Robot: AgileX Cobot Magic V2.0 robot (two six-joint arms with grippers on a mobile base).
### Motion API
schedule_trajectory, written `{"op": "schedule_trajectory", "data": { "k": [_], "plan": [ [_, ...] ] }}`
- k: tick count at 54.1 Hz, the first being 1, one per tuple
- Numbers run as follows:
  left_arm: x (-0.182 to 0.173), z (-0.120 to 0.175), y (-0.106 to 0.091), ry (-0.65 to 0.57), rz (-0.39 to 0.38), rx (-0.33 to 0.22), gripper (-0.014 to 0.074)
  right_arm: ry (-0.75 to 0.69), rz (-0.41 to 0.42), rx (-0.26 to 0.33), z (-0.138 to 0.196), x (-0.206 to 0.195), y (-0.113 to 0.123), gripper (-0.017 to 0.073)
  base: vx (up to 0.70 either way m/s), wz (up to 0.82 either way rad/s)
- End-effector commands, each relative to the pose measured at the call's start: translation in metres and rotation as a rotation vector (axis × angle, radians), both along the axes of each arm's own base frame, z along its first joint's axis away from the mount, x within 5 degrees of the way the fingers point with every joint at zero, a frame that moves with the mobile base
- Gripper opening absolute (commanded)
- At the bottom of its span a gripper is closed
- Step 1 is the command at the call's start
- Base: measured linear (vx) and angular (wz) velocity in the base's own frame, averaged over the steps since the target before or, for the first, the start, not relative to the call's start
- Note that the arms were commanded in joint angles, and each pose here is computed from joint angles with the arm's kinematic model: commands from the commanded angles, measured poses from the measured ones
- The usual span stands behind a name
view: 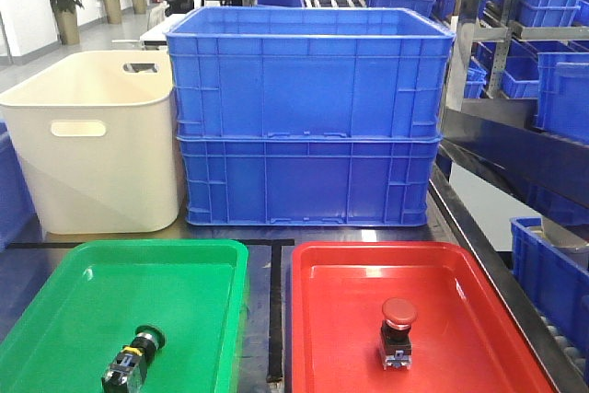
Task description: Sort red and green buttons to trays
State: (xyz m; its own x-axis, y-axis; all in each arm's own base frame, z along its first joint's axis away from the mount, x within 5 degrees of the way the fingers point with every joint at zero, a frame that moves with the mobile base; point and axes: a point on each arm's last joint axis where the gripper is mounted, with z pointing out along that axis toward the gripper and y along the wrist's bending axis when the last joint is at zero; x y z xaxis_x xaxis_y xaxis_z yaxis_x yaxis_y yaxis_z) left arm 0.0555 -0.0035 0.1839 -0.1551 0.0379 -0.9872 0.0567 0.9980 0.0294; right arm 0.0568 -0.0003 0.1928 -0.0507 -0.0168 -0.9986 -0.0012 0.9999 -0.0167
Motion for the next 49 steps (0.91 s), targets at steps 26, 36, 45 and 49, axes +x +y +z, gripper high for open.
{"op": "schedule_trajectory", "data": {
  "k": [26,36,45,49],
  "plan": [
    [-0.0008,0.0151,0.0005,-0.115,0.007,-0.015,-0.0006,-0.144,-0.094,-0.006,0.0092,-0.0009,-0.0048,-0.0012,0.0,0.0],
    [-0.0008,0.0151,0.0005,-0.115,0.007,-0.015,-0.0006,-0.144,-0.094,-0.006,0.0092,-0.0009,-0.0048,-0.0012,0.0,0.0],
    [-0.0008,0.0151,0.0005,-0.115,0.007,-0.015,-0.0006,-0.144,-0.094,-0.006,0.0092,-0.0009,-0.0048,-0.0012,0.0,0.0],
    [-0.0008,0.0151,0.0005,-0.115,0.007,-0.015,-0.0006,-0.144,-0.094,-0.006,0.0092,-0.0009,-0.0048,-0.0012,0.0,0.0]
  ]
}}
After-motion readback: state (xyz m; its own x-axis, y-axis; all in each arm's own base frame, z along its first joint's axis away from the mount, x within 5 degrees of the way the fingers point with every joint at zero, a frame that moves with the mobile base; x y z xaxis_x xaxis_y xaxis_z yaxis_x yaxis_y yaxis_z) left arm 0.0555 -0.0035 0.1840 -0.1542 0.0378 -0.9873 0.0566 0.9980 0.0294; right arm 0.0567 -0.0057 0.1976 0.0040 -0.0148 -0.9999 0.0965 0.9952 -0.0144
